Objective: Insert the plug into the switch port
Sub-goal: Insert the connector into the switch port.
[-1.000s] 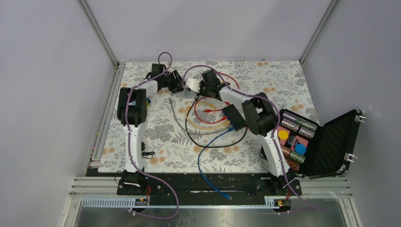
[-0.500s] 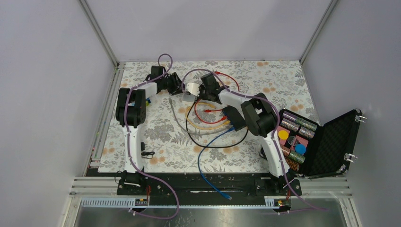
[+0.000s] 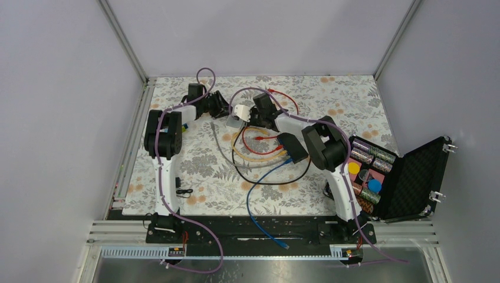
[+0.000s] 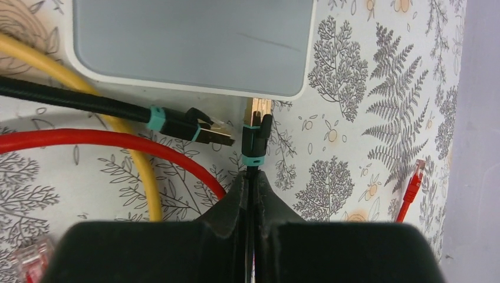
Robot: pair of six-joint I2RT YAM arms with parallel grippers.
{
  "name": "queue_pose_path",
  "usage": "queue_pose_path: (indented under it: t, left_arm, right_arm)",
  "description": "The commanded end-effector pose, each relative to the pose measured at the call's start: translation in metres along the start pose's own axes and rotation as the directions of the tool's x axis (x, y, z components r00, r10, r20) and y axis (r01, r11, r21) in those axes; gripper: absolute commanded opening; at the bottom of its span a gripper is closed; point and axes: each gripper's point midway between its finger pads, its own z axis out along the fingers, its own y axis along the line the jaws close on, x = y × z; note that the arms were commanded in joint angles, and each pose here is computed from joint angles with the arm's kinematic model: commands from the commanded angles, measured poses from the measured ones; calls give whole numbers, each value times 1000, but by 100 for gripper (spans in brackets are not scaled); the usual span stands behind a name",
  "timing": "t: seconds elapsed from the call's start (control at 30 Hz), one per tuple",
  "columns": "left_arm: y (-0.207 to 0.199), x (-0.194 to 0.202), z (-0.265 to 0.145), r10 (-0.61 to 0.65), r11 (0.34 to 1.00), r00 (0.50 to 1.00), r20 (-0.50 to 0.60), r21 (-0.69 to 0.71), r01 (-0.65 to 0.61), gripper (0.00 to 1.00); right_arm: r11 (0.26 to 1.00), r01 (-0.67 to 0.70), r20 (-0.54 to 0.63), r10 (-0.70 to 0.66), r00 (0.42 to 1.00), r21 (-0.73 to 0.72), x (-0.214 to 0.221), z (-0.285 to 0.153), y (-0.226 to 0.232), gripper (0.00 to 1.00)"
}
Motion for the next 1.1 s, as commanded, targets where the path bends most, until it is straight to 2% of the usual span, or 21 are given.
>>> queue_pose_path:
  t: [0.0, 0.13, 0.3, 0.87, 1.07]
  left_arm:
    - [-67, 39, 8, 108, 974, 988, -112, 212, -82, 37]
    - [-76, 47, 10, 148, 965, 979, -138, 237, -112, 35]
    - [-74, 61, 9, 128, 975, 975, -179, 201, -91, 32]
    - [-107, 85, 19, 259, 935, 949, -179, 293, -200, 29]
    - [-107, 86, 21, 323, 925, 928, -183, 266, -270, 28]
  right_arm:
    - [990, 127, 306, -140, 942, 61, -97, -22, -22, 0]
    - [992, 91, 333, -114, 936, 83, -105, -23, -29, 0]
    - [996, 5, 340, -37, 940, 95, -112, -21, -41, 0]
    - [994, 84, 460, -106, 882, 69, -145, -27, -37, 0]
    - [990, 107, 471, -139, 871, 95, -161, -32, -39, 0]
